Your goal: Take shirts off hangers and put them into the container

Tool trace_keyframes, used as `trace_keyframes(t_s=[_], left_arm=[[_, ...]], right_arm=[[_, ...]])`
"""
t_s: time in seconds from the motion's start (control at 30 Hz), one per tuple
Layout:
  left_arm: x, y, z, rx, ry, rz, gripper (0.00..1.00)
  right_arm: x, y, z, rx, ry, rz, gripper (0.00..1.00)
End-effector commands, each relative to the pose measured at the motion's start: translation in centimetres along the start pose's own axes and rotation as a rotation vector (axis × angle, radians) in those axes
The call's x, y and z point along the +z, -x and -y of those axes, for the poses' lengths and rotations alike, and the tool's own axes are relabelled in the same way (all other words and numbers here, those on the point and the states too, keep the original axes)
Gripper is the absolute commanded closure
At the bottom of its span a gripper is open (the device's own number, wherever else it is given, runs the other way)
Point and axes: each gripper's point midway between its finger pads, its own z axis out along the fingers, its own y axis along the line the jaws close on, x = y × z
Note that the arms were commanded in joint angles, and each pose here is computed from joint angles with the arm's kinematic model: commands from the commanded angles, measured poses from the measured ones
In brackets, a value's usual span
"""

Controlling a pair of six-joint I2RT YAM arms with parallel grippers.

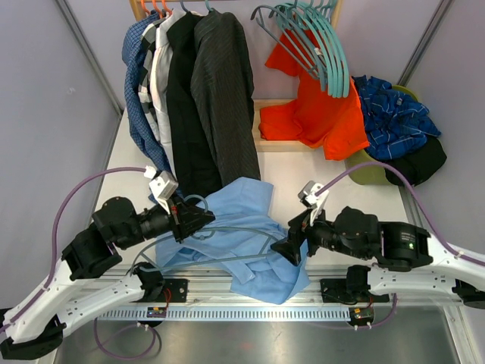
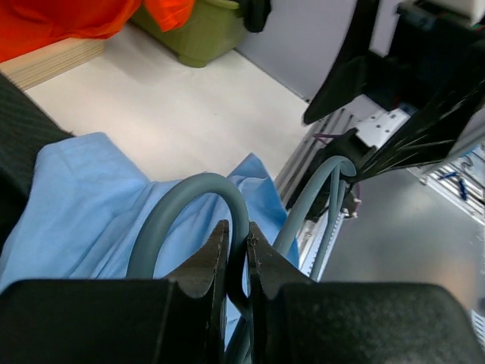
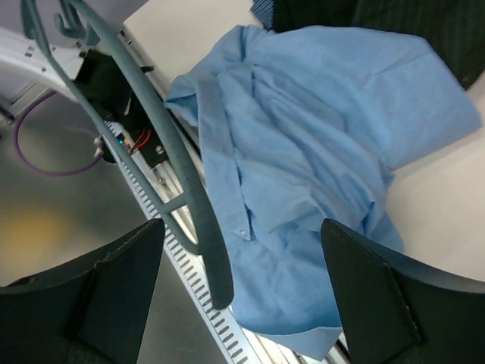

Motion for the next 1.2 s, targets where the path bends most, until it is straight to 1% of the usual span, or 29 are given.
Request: trace_keyframes(t_s=[0.0, 0.07, 0.1, 0.13, 0.2, 0.23, 0.27, 0.3, 0.37, 0.4, 0.47, 0.5, 0.53, 0.57, 0.6, 0.63, 0.67, 0.73, 0.77, 0.83, 0.87, 0.93, 0.97, 1.0, 1.03, 1.13, 1.17], left_arm=[[-0.8, 2.8, 3.7, 0.019, -0.174, 0.074, 1.0], [-0.9, 3.1, 4.4, 0.008, -0.206, 0.083, 1.0], [-0.9, 3.0, 4.6, 0.005, -0.222, 0.076, 1.0], [-1.0, 3.1, 4.7, 0.004, -0.223, 0.079, 1.0], [-1.0, 3.1, 4.6, 0.004, -0.218, 0.083, 1.0], [-0.9, 3.1, 4.4, 0.002, -0.209, 0.085, 1.0], [-0.9, 3.1, 4.4, 0.0, -0.206, 0.084, 1.0], [-0.8, 3.2, 4.3, -0.004, -0.199, 0.087, 1.0], [-0.8, 3.3, 4.0, -0.009, -0.183, 0.092, 1.0], [-0.6, 3.5, 3.6, -0.01, -0.159, 0.099, 1.0], [-0.6, 3.4, 3.0, -0.015, -0.124, 0.094, 1.0], [-0.7, 3.6, 2.3, -0.018, -0.082, 0.103, 1.0], [-0.7, 3.7, 2.0, -0.021, -0.058, 0.107, 0.97], [-0.8, 4.0, 1.2, -0.023, -0.012, 0.122, 0.89], [-0.9, 4.0, 0.8, -0.024, 0.013, 0.123, 0.77], [-1.0, 4.2, 0.5, -0.024, 0.029, 0.132, 0.61], [-1.2, 4.5, 0.5, -0.022, 0.034, 0.146, 0.33], [-1.5, 5.3, 0.2, -0.02, 0.058, 0.18, 0.01], [-1.7, 5.7, 0.3, -0.019, 0.059, 0.198, 0.01], [-2.3, 6.7, 0.6, -0.011, 0.052, 0.233, 0.01], [-2.5, 7.1, 0.8, -0.009, 0.047, 0.249, 0.01], [-3.4, 7.7, 1.1, -0.002, 0.031, 0.29, 0.01], [-3.7, 7.9, 1.3, -0.002, 0.024, 0.307, 0.01], [-4.1, 8.0, 1.1, -0.007, 0.034, 0.323, 0.01], [-4.7, 7.9, 0.7, -0.014, 0.055, 0.346, 0.01], [-5.6, 6.6, -0.5, -0.038, 0.104, 0.349, 0.01], [-5.4, 5.6, -1.3, -0.049, 0.134, 0.329, 0.01]], right_arm=[[1.8, -1.8, -3.5, -0.013, 0.178, -0.062, 0.09], [2.3, -1.8, -4.4, -0.01, 0.22, -0.061, 0.1], [2.7, -2.2, -4.9, -0.012, 0.242, -0.08, 0.1], [2.9, -1.9, -5.3, -0.009, 0.259, -0.068, 0.1], [3.2, -1.9, -5.8, -0.008, 0.276, -0.072, 0.18], [3.2, -1.8, -6.4, -0.006, 0.307, -0.069, 0.25], [3.4, -2.0, -6.5, -0.006, 0.312, -0.076, 0.33], [3.4, -2.1, -6.7, -0.002, 0.321, -0.08, 0.59], [3.5, -2.1, -6.8, 0.006, 0.322, -0.087, 0.85], [3.4, -2.0, -6.8, 0.009, 0.323, -0.087, 1.0], [3.0, -2.0, -6.7, 0.012, 0.322, -0.09, 1.0], [2.7, -1.9, -6.7, 0.013, 0.321, -0.089, 1.0], [2.7, -1.8, -6.6, 0.015, 0.318, -0.088, 1.0], [2.2, -1.4, -6.5, 0.018, 0.318, -0.069, 1.0], [2.0, -1.2, -6.4, 0.017, 0.314, -0.062, 1.0], [1.9, -1.3, -6.2, 0.016, 0.306, -0.065, 1.0], [1.6, -1.0, -6.0, 0.017, 0.3, -0.056, 1.0], [1.4, -1.2, -5.7, 0.011, 0.286, -0.066, 1.0], [1.4, -0.7, -5.0, 0.011, 0.245, -0.044, 1.0], [1.3, -0.7, -4.4, 0.005, 0.213, -0.044, 1.0], [1.2, 0.2, -3.3, 0.007, 0.151, -0.012, 1.0], [0.8, 0.5, -1.1, 0.008, 0.034, 0.0, 1.0], [0.0, 1.7, -0.1, 0.022, -0.019, 0.044, 1.0], [-0.6, 2.8, 2.2, 0.037, -0.145, 0.101, 1.0], [-2.1, 4.2, 4.5, 0.05, -0.26, 0.168, 1.0], [-5.0, 6.5, 7.5, 0.059, -0.412, 0.273, 1.0], [-6.7, 8.1, 8.5, 0.076, -0.463, 0.343, 1.0]])
